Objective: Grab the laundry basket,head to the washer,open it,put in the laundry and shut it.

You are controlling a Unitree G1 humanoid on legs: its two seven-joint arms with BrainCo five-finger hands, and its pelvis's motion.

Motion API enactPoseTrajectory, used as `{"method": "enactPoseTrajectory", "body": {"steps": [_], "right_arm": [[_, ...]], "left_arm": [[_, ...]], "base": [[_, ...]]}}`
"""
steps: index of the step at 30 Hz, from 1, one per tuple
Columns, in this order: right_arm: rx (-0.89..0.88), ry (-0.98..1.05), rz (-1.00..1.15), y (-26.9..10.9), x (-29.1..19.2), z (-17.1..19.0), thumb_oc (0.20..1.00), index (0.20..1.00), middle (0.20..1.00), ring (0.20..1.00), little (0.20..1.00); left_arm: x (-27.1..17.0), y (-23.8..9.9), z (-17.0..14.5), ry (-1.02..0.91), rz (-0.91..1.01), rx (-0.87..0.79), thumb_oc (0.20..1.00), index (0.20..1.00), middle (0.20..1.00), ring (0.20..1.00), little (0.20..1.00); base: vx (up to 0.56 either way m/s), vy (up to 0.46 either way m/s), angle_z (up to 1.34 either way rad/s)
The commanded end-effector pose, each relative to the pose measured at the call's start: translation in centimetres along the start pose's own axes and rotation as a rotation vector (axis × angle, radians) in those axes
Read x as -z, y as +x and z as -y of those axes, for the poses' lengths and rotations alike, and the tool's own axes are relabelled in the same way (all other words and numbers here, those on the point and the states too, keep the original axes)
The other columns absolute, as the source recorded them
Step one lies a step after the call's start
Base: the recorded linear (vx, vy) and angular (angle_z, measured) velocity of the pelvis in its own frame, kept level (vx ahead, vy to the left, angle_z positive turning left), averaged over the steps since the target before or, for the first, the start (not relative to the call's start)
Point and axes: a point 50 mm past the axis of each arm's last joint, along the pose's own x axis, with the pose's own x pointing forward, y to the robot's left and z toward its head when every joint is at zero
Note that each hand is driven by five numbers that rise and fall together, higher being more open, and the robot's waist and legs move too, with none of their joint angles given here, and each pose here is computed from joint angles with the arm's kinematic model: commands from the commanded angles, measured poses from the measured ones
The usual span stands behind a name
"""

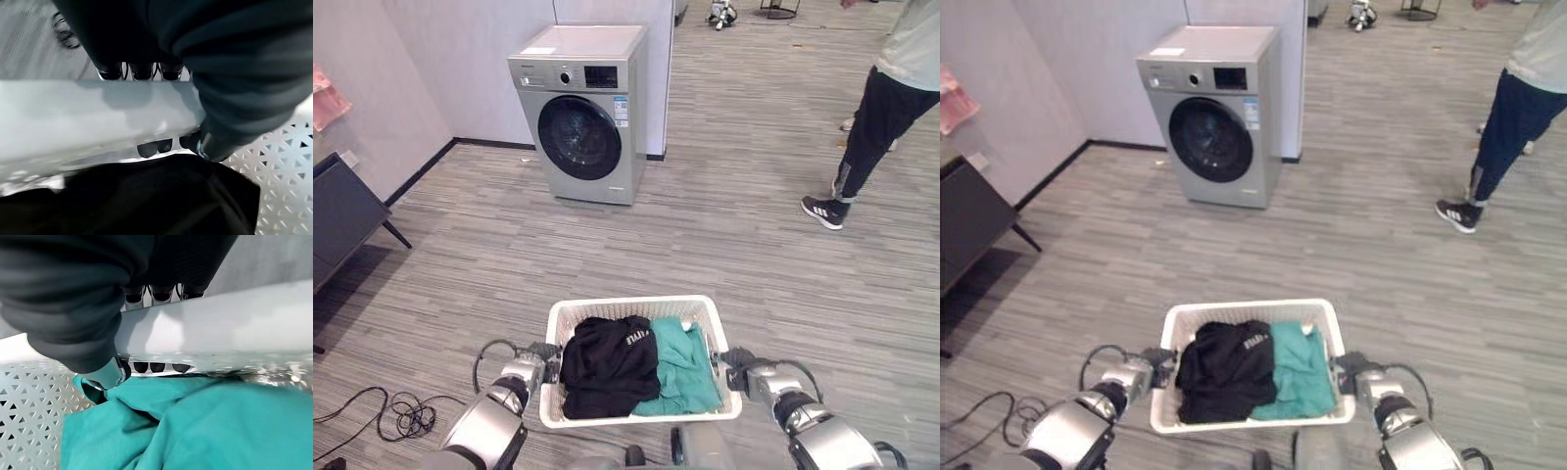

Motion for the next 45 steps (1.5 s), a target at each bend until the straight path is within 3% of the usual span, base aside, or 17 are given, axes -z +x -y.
{"method": "enactPoseTrajectory", "body": {"steps": [1,17,31,39,45], "right_arm": [[-0.101,0.104,0.034,0.0,-1.1,-0.7,0.200,0.200,0.200,0.200,0.200],[0.020,0.098,-0.024,-0.4,0.8,3.4,0.200,0.200,0.200,0.200,0.200],[-0.055,0.042,-0.033,-0.2,1.4,1.1,0.200,0.200,0.200,0.200,0.200],[-0.025,0.099,-0.035,-0.4,1.9,2.7,0.200,0.200,0.200,0.200,0.200],[0.018,0.176,-0.093,-0.9,4.8,4.7,0.200,0.200,0.200,0.200,0.200]], "left_arm": [[-3.5,-0.5,1.8,-0.108,0.120,0.140,0.200,0.200,0.200,0.200,0.200],[-2.1,-0.5,3.3,-0.116,0.082,0.188,0.200,0.200,0.200,0.200,0.200],[-0.7,-0.2,2.1,-0.112,0.062,0.142,0.200,0.200,0.200,0.200,0.200],[-4.3,-0.9,3.3,-0.109,0.177,0.188,0.200,0.200,0.200,0.200,0.200],[-3.9,-0.8,3.8,-0.009,0.154,0.191,0.200,0.200,0.200,0.200,0.200]], "base": [[0.53,-0.055,0.49],[0.44,-0.155,0.35],[0.29,0.078,-0.45],[0.13,-0.015,0.14],[0.09,-0.011,0.49]]}}
